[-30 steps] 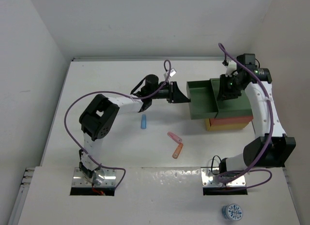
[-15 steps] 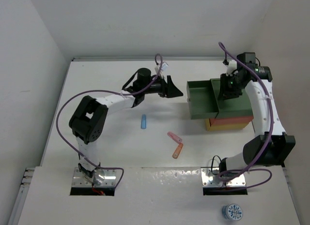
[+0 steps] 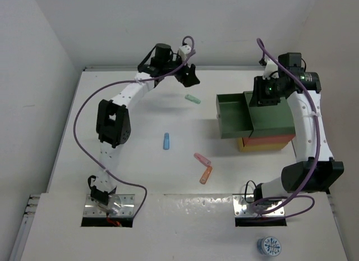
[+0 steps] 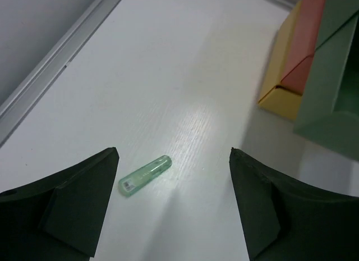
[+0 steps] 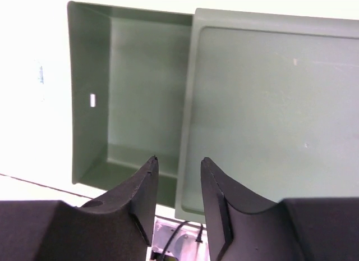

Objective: Sort the stationery into containers
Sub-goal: Pick up the stationery from the center of the board.

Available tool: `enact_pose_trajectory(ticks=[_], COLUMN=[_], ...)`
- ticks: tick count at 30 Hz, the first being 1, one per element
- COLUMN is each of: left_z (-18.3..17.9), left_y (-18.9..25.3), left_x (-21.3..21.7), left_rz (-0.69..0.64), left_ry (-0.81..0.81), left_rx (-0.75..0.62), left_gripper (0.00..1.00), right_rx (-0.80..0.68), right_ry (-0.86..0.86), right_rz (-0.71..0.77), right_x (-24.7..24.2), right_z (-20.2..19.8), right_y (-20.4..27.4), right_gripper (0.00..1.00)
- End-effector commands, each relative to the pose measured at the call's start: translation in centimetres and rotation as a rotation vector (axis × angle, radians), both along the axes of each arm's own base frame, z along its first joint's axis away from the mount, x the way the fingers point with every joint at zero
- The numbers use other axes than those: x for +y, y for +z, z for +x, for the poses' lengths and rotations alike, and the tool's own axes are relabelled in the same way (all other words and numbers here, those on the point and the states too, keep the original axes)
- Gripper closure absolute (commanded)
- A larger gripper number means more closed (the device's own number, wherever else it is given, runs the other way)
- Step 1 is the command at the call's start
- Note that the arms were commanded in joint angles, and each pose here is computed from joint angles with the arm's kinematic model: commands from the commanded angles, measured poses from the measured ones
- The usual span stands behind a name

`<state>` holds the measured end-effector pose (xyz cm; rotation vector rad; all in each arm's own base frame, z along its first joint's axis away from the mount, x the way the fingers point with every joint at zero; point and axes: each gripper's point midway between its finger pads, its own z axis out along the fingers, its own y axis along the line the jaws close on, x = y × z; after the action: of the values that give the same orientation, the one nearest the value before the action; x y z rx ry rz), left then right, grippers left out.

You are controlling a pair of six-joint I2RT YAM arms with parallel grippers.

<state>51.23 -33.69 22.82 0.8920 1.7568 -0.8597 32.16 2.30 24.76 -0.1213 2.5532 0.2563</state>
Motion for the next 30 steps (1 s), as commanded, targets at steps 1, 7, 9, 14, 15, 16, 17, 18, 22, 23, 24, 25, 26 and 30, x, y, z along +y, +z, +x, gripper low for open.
enact_pose_trajectory(ticks=[1, 7, 9, 14, 15, 16, 17, 18, 22, 23, 24, 25, 26, 30], left_z=[0.8, 5.4, 6.9, 7.5, 7.4, 7.3, 7.2, 7.2, 7.4, 7.5, 7.5, 7.5, 7.6, 7.4], left_y=[-3.4, -6.9, -7.1, -10.7, -11.6, -11.9, -12.2, -13.0, -13.9, -14.1, -14.7, -14.8, -15.1, -16.2], left_x=[2.0, 3.3, 3.7, 3.2, 2.9, 2.7, 2.5, 2.4, 1.7, 1.7, 1.6, 1.4, 1.4, 1.2], left_rz=[0.114, 0.139, 0.146, 0.154, 0.149, 0.144, 0.131, 0.123, 0.086, 0.084, 0.082, 0.074, 0.072, 0.058], left_ry=[-0.164, -0.076, -0.041, -0.041, -0.051, -0.056, -0.059, -0.066, -0.07, -0.067, -0.068, -0.07, -0.068, -0.07], left_rx=[-0.061, -0.136, -0.155, -0.11, -0.096, -0.089, -0.078, -0.063, -0.042, -0.038, -0.03, -0.023, -0.019, 0.016], left_gripper=[0.13, 0.06, 0.06, 0.06, 0.06, 0.06, 0.06, 0.06, 0.05, 0.05, 0.05, 0.04, 0.04, 0.02], right_rx=[-0.078, -0.089, -0.101, -0.121, -0.116, -0.113, -0.11, -0.104, -0.104, -0.1, -0.097, -0.098, -0.1, -0.09], right_ry=[0.043, 0.059, 0.069, 0.084, 0.082, 0.082, 0.083, 0.081, 0.083, 0.079, 0.08, 0.079, 0.077, 0.075], right_rz=[0.061, 0.082, 0.097, 0.12, 0.12, 0.12, 0.123, 0.123, 0.123, 0.124, 0.126, 0.127, 0.127, 0.13], right_x=[1.7, 2.3, 2.6, 3.3, 3.3, 3.3, 3.3, 3.3, 3.3, 3.3, 3.4, 3.4, 3.4, 3.4], right_z=[0.3, 0.3, 0.2, 0.2, 0.1, 0.1, 0.2, 0.2, 0.3, 0.3, 0.3, 0.4, 0.5, 0.7], right_y=[2.4, 2.9, 3.3, 3.8, 3.7, 3.6, 3.5, 3.4, 3.4, 3.4, 3.4, 3.4, 3.5, 3.2], right_gripper=[0.63, 0.58, 0.58, 0.55, 0.55, 0.55, 0.55, 0.55, 0.55, 0.55, 0.54, 0.54, 0.54, 0.54])
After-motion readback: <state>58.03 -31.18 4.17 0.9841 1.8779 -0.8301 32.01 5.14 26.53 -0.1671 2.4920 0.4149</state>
